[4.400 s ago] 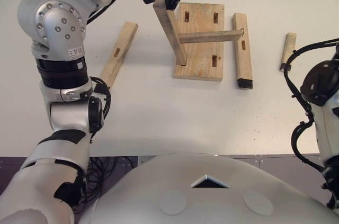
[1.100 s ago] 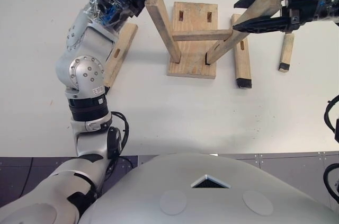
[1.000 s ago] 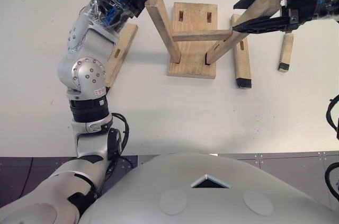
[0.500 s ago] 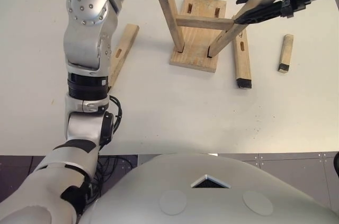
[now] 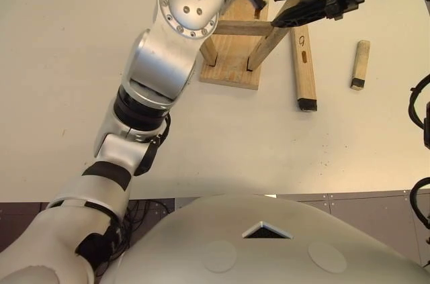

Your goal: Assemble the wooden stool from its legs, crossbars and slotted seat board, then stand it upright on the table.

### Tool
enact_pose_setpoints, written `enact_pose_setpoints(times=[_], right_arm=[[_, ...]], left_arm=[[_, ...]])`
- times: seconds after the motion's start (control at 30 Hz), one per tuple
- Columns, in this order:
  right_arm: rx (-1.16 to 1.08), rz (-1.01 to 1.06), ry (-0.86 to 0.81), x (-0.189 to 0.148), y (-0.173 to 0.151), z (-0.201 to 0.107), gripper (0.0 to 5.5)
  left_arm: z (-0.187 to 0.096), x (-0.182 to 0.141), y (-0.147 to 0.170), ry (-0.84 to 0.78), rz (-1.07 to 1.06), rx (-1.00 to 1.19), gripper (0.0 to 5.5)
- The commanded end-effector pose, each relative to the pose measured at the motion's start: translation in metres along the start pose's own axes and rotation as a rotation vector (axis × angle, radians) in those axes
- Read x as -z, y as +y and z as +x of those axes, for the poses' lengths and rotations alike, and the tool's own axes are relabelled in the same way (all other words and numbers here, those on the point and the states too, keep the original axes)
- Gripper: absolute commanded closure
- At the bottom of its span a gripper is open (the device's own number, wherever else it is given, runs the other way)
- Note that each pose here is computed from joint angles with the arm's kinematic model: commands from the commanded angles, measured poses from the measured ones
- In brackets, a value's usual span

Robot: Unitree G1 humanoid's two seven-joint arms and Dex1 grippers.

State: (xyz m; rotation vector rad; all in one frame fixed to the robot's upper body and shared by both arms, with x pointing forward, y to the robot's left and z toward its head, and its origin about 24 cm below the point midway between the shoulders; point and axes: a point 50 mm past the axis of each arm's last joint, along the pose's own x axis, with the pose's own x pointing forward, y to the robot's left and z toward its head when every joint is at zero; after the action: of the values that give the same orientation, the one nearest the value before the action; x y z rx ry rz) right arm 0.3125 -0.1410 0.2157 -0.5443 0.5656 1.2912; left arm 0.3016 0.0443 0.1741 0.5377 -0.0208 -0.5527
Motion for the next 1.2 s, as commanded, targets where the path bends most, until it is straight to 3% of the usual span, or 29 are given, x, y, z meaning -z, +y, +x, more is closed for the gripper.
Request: enact_pose_setpoints(times=[0.03,0.2,0.33,0.37,0.47,0.6,0.67,0.83,0.9,0.97,1.03,1.1,1.17,1.2], right_arm=[[-0.099,0.105,0.054,0.023,0.010,0.032,3.46],[-0.101,0.102,0.051,0.022,0.012,0.033,3.46],[-0.103,0.084,0.023,0.016,0.013,0.037,3.46],[-0.107,0.078,0.012,0.014,0.015,0.038,3.46],[-0.075,0.034,-0.018,0.016,0.015,0.038,3.46],[0.008,0.017,-0.086,0.011,0.006,0.026,2.52],[0.037,0.016,-0.138,0.006,0.002,0.017,2.24],[0.063,0.027,-0.466,-0.013,0.005,-0.026,2.24],[0.026,0.016,-0.643,-0.020,0.016,-0.052,2.24],[0.052,0.093,-0.854,-0.023,0.018,-0.079,2.24],[0.133,0.229,-1.029,-0.015,0.012,-0.095,2.62],[0.333,0.374,-1.021,0.007,0.002,-0.085,3.02],[0.531,0.513,-0.828,0.031,0.001,-0.039,3.33],[0.662,0.551,-0.621,0.047,0.003,-0.007,3.55]], left_arm=[[-0.012,0.066,-0.033,0.270,-0.020,0.014,5.47],[-0.021,0.117,-0.089,0.460,-0.124,0.188,5.50],[-0.015,0.116,-0.083,0.431,-0.131,0.153,5.50],[-0.011,0.109,-0.073,0.375,-0.136,0.099,5.50],[-0.001,0.048,-0.007,-0.012,-0.212,-0.178,5.50],[-0.027,-0.024,0.072,-0.449,-0.377,-0.366,5.50],[-0.039,-0.042,0.093,-0.565,-0.435,-0.395,5.50],[-0.071,-0.066,0.134,-0.765,-0.611,-0.416,5.50],[-0.079,-0.047,0.153,-0.671,-0.650,-0.479,5.50],[-0.087,-0.006,0.168,-0.435,-0.622,-0.576,5.50],[-0.093,0.026,0.166,-0.264,-0.606,-0.571,5.50],[-0.095,0.052,0.150,-0.132,-0.654,-0.476,5.50],[-0.091,0.077,0.121,0.006,-0.716,-0.317,5.50],[-0.088,0.085,0.109,0.044,-0.753,-0.261,5.50]])
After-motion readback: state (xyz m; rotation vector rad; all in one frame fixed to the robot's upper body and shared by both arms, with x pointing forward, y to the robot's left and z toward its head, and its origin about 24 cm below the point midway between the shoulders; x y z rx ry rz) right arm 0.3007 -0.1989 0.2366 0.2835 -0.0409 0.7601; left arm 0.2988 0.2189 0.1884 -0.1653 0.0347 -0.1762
